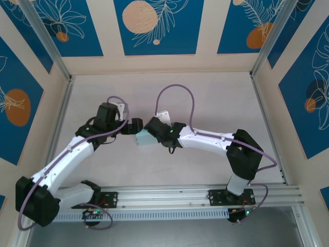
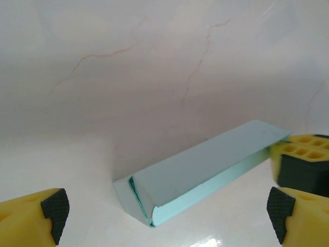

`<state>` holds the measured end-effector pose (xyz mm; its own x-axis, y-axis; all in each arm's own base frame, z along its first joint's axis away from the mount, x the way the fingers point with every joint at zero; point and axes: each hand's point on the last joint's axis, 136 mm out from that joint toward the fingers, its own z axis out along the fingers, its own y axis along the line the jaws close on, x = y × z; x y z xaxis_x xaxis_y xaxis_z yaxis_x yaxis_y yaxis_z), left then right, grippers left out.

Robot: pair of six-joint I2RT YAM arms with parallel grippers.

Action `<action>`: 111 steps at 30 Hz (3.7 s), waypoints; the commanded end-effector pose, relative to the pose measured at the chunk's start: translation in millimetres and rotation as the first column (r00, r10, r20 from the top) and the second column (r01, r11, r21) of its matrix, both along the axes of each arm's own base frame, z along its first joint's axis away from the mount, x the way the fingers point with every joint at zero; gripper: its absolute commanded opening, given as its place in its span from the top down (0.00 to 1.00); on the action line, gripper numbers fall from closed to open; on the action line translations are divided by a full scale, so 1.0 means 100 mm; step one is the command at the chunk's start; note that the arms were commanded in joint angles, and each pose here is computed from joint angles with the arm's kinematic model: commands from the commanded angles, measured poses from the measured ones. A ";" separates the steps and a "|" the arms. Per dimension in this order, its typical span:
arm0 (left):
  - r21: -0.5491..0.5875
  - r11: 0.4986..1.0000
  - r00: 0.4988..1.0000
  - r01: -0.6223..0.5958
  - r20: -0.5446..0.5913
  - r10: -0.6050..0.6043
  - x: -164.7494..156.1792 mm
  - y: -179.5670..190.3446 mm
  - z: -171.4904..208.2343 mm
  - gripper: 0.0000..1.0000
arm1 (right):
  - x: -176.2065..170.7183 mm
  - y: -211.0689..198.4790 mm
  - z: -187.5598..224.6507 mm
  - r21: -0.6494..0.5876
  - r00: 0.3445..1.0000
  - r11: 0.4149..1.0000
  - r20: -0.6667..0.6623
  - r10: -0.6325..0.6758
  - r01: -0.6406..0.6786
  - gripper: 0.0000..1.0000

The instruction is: Fold the paper box

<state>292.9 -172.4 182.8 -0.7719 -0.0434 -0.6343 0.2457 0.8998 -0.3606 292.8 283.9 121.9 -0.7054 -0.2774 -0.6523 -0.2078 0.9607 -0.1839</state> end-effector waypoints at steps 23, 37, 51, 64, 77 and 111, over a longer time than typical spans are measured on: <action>0.253 0.967 0.992 -0.024 -0.113 0.054 -0.05 0.14 -1.01 0.33 | -0.15 -0.07 -0.21 -0.075 0.997 0.997 -0.074 0.004 -0.010 1.00; 0.244 0.969 0.988 -0.030 -0.140 0.066 -0.13 0.16 -1.15 0.38 | -0.20 -0.03 -0.06 -0.073 0.999 0.997 -0.048 0.011 -0.015 0.77; 0.229 0.973 0.991 -0.016 -0.125 0.046 -0.09 0.04 -1.11 0.43 | -0.33 0.20 0.30 0.041 0.993 0.992 -0.004 0.116 -0.116 0.55; 0.217 0.976 0.993 -0.019 -0.110 0.044 -0.10 0.03 -1.05 0.45 | -0.21 0.09 0.60 0.328 0.999 0.945 -0.041 0.035 -0.020 0.49; 0.092 0.993 0.984 -0.071 0.169 0.055 0.09 0.03 0.07 0.00 | -0.02 0.03 0.38 0.462 0.975 0.873 -0.212 -0.059 0.154 0.27; 0.155 0.988 0.995 0.008 -0.103 0.008 0.36 -0.07 -1.17 0.45 | -0.26 -0.08 -0.64 0.448 0.887 0.841 -0.454 -0.079 0.304 0.51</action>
